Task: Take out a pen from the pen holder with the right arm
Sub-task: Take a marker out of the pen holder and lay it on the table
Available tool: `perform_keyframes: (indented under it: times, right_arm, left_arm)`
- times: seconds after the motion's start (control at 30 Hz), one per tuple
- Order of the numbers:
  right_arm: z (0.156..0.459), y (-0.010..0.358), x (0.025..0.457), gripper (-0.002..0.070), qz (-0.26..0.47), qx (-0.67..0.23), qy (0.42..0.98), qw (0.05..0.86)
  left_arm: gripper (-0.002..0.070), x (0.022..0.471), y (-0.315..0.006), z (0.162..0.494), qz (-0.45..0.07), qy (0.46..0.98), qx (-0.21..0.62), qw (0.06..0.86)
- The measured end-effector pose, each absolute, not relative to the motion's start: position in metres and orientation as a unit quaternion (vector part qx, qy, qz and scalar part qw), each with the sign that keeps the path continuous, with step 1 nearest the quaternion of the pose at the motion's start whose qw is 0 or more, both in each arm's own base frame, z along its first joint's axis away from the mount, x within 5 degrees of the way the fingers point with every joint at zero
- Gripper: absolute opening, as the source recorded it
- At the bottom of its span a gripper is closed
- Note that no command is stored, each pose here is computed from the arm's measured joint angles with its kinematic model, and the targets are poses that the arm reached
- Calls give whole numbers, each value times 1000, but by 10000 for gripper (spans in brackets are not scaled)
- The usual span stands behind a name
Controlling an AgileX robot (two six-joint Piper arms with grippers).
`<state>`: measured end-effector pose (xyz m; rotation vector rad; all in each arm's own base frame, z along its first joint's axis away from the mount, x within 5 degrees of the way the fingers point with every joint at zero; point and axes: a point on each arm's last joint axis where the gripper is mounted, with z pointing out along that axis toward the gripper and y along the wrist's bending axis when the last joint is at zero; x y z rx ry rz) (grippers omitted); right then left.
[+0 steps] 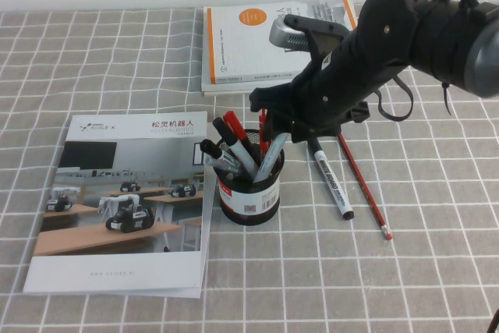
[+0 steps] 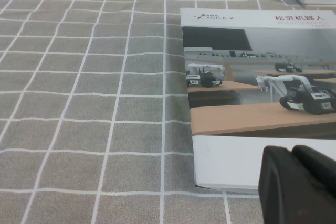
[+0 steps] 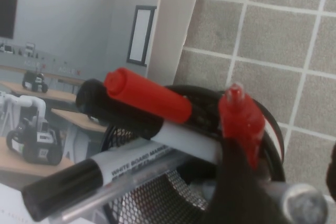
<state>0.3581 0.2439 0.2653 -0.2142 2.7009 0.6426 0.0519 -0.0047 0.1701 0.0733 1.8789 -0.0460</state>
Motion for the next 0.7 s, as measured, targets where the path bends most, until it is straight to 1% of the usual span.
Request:
perform_keyframes:
  times: [0.3, 0.7]
  right_arm:
    - [265, 244, 357, 218, 228, -76, 955, 173]
    - [264, 244, 355, 193, 225, -87, 957, 162]
  left_arm:
    - [-3, 52, -5, 170, -20, 807, 31, 589]
    - [-3, 52, -5, 170, -20, 807, 31, 589]
